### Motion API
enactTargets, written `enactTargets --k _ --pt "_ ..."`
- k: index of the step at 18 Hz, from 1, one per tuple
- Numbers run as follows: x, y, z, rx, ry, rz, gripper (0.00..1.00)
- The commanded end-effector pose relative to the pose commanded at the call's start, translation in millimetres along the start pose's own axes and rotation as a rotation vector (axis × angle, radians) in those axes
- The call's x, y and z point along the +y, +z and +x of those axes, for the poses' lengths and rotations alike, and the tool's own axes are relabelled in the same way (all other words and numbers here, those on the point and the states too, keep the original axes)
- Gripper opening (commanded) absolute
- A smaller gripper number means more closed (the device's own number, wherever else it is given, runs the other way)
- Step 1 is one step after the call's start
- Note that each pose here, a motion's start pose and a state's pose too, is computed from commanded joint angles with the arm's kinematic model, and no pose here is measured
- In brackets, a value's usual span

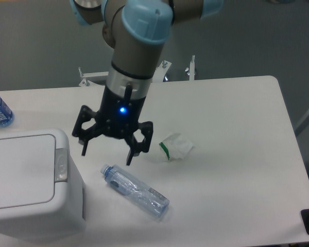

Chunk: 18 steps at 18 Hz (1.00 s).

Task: Open the trash can
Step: 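Move the open gripper down toward the white trash can's lid edge, then press the gripper finger on the lid edge to flip the lid open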

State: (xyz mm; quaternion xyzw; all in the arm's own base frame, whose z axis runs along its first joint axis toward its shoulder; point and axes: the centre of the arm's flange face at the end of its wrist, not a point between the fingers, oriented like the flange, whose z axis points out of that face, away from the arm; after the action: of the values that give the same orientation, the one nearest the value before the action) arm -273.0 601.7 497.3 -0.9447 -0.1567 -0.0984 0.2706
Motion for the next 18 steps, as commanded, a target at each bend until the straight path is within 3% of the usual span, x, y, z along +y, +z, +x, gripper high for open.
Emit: enactTargets --k 18 --pt "2.9 23.8 10.3 0.016 0.016 -0.033 1.0"
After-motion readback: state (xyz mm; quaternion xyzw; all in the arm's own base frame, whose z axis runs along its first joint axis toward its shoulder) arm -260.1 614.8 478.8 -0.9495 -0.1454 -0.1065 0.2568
